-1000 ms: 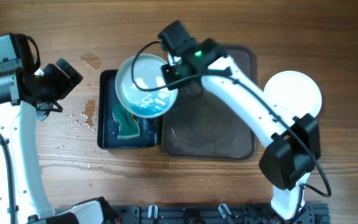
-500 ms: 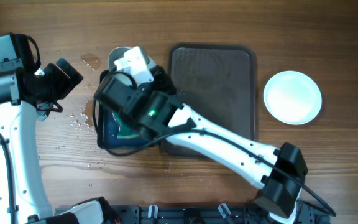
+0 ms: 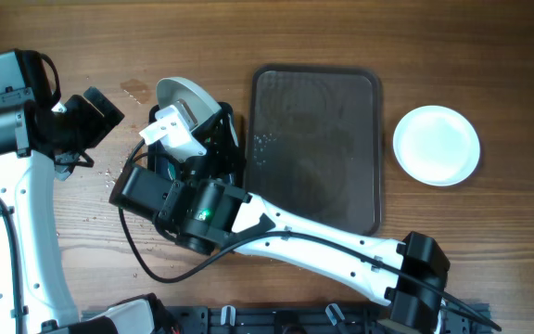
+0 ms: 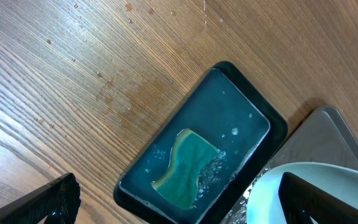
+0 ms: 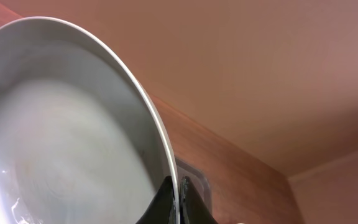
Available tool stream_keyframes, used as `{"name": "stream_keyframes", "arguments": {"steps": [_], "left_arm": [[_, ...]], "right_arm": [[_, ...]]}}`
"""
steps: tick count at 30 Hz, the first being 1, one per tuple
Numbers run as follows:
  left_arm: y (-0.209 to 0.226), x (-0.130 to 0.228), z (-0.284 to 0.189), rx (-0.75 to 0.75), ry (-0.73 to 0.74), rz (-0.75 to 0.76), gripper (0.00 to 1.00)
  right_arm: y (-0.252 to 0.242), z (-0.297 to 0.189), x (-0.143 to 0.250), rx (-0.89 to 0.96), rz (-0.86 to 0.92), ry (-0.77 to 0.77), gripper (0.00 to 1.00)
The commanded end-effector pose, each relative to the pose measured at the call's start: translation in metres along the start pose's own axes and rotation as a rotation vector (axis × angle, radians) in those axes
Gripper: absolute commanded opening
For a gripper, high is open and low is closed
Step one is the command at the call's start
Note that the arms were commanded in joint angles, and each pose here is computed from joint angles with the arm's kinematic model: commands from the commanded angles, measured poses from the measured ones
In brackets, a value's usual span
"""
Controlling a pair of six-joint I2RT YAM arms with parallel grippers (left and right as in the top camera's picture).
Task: Clean dirty plates on tray and stack at the side
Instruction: 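Lift the plate with right gripper and hold it over the water tray, then carry the plate right and place it on the plate stack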
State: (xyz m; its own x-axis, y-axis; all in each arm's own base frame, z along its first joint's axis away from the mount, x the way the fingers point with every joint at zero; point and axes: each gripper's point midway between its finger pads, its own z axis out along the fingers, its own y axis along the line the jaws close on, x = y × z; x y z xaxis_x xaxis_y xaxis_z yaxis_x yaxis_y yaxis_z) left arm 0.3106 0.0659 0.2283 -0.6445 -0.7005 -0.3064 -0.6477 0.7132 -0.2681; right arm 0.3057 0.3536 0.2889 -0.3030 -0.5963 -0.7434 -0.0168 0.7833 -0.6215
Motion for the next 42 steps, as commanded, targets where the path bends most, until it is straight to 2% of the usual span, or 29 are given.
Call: {"name": "stream_keyframes", "arguments": {"steps": [1, 30, 34, 36, 39, 40, 41, 42], "left_arm": [[-0.002, -0.004, -0.008, 0.017, -0.023, 0.002, 1.00], [-0.002, -0.004, -0.008, 0.017, -0.023, 0.002, 1.00], [-0.002, -0.004, -0.008, 0.017, -0.023, 0.002, 1.00], [-0.002, -0.004, -0.008, 0.017, -0.023, 0.002, 1.00], [-0.002, -0.004, -0.008, 0.017, -0.023, 0.002, 1.00], [-0.002, -0.004, -0.008, 0.017, -0.023, 0.002, 1.00], [-0.002, -0.004, -0.008, 0.017, -0.023, 0.002, 1.00], [-0.002, -0.004, -0.008, 0.017, -0.023, 0.002, 1.00]], "right_arm": [[-0.025, -0.008, -0.015, 0.037, 0.054, -0.029, 0.04], [-0.025, -0.008, -0.016, 0.036, 0.036, -0.031, 0.04], [-0.028, -0.004, -0.015, 0.040, 0.079, -0.023, 0.04], [-0.021, 0.026, 0.003, -0.065, 0.202, 0.085, 0.04], [-0.006, 0.069, 0.052, -0.324, 0.369, 0.394, 0.04], [-0.002, 0.076, 0.067, -0.510, 0.430, 0.531, 0.04], [-0.009, 0.077, 0.072, -0.643, 0.469, 0.600, 0.04], [-0.036, 0.079, 0.072, -0.797, 0.539, 0.636, 0.04]]}}
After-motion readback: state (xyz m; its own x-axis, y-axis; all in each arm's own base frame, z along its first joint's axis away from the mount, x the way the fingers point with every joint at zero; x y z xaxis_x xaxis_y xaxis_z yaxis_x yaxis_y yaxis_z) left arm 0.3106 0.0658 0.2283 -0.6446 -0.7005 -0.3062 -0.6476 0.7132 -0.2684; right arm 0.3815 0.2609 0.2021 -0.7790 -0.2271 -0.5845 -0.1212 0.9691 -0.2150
